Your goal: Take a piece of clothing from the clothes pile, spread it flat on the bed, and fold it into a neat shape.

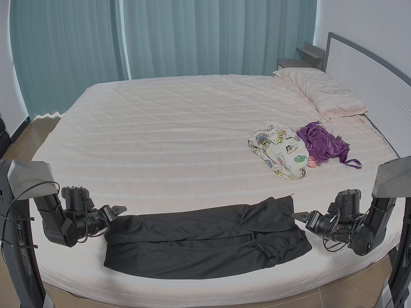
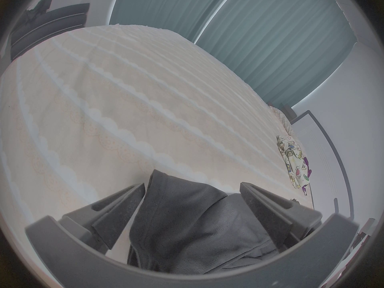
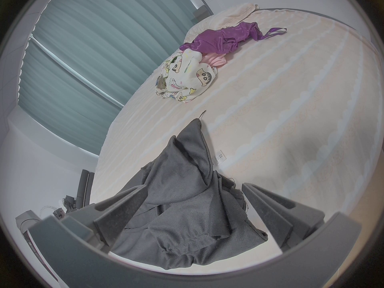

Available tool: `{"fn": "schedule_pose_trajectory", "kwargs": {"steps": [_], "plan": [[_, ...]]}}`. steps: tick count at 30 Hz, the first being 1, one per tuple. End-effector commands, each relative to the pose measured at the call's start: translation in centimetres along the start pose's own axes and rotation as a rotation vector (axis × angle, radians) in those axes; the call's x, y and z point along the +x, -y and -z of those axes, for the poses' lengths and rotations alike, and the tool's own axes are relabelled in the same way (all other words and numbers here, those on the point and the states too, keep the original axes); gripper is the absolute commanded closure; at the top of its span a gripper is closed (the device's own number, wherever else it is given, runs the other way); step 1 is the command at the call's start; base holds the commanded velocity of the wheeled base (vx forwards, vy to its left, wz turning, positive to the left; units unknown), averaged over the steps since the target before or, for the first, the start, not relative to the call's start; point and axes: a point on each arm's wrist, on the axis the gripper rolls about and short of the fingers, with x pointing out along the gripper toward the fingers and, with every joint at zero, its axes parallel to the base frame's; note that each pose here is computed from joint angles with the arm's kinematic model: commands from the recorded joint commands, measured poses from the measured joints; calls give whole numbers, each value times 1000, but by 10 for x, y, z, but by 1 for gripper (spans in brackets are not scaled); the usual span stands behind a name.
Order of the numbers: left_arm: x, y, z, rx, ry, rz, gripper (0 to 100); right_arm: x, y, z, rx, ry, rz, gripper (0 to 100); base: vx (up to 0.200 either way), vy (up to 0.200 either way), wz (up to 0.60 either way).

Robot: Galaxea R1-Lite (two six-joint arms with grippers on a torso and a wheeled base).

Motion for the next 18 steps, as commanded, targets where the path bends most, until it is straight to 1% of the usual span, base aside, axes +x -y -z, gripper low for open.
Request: {"fn": "schedule_pose_trajectory", "kwargs": {"steps": [1, 5, 6, 15, 18], "plan": [[5, -3, 6, 0, -21, -9, 0, 0, 0, 0, -1, -1, -2, 0, 0, 0, 0], [9, -4, 3, 30, -13, -6, 0, 0, 1, 2, 0, -7, 2, 0, 0, 0, 0], [9, -4, 3, 30, -13, -6, 100, 0, 1, 2, 0, -7, 2, 0, 0, 0, 0], [13, -5, -6, 25, 12, -29, 100, -1, 0, 2, -1, -9, -5, 0, 0, 0, 0], [13, -3, -10, 28, 45, -45, 100, -2, 0, 2, -1, -9, -5, 0, 0, 0, 0]]}}
